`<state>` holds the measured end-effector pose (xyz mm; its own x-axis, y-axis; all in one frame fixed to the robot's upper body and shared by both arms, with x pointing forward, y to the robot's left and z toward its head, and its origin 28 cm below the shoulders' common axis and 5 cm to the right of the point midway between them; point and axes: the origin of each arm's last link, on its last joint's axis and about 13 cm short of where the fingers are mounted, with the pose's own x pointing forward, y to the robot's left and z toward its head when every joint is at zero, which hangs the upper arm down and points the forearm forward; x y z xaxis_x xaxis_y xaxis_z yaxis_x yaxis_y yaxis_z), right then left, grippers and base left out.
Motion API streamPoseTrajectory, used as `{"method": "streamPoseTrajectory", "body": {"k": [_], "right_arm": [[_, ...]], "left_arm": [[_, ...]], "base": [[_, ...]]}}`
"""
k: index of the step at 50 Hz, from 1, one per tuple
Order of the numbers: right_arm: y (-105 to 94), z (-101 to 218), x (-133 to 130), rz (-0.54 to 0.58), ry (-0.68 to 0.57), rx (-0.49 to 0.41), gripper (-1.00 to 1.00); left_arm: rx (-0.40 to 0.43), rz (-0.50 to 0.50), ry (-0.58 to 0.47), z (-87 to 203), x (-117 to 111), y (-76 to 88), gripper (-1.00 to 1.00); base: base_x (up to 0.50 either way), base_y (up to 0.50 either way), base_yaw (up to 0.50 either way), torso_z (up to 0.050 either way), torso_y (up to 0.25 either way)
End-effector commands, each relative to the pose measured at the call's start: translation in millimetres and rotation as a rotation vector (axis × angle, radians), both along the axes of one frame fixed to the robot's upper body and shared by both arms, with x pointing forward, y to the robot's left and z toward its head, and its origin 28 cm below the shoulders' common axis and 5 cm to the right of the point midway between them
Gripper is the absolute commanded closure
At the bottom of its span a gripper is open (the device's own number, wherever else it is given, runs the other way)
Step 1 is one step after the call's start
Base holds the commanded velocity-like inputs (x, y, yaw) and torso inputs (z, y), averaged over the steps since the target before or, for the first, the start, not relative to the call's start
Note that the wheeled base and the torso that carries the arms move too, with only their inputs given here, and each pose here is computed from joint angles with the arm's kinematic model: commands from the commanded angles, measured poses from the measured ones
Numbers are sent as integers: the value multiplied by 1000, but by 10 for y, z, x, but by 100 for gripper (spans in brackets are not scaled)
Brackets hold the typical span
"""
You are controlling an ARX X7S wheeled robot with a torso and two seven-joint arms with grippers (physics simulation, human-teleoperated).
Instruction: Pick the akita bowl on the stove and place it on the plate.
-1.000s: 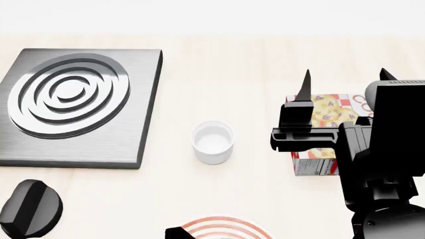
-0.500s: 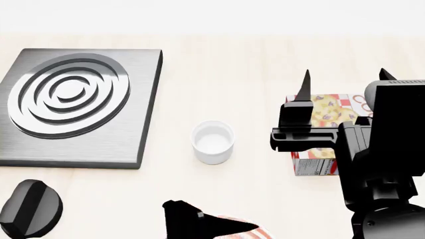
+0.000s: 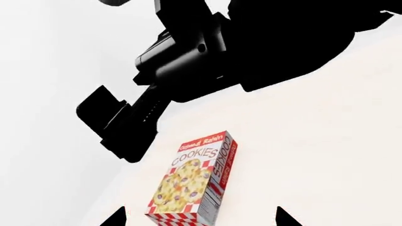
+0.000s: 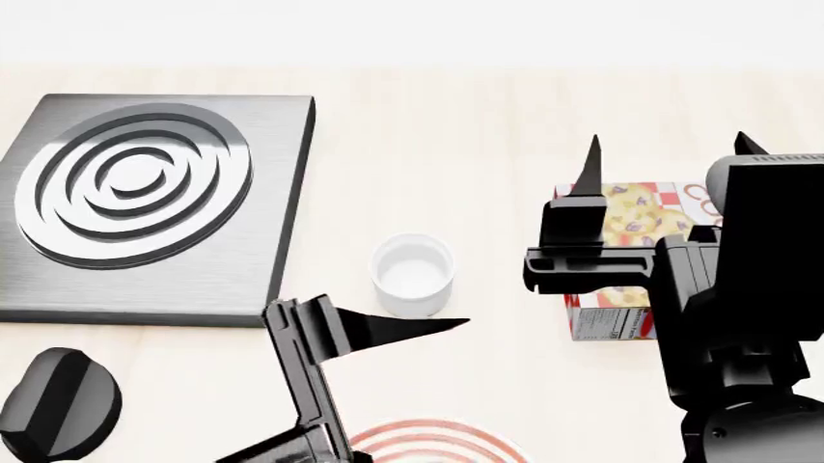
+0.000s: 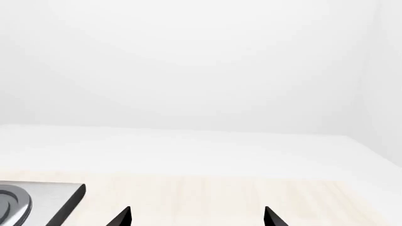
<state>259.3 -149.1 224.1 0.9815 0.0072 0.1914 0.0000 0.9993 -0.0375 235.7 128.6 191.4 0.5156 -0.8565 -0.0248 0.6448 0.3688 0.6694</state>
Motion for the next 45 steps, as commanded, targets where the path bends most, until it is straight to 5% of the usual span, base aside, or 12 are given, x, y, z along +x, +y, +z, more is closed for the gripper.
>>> {"method": "streamPoseTrajectory", "body": {"k": [1, 26, 45], "right_arm": [[-14, 12, 0, -8, -9, 12, -100], [-15, 6, 9, -9, -9, 12, -100], [-15, 6, 5, -9, -7, 11, -100]], "left_arm": [[-145, 6, 46, 195, 38, -1, -100], [-422, 104, 94, 660, 225, 172, -100], [-539, 153, 106, 791, 276, 316, -100]], "base": [[0, 0, 0, 0, 0], [0, 0, 0, 0, 0], [0, 0, 0, 0, 0]]}}
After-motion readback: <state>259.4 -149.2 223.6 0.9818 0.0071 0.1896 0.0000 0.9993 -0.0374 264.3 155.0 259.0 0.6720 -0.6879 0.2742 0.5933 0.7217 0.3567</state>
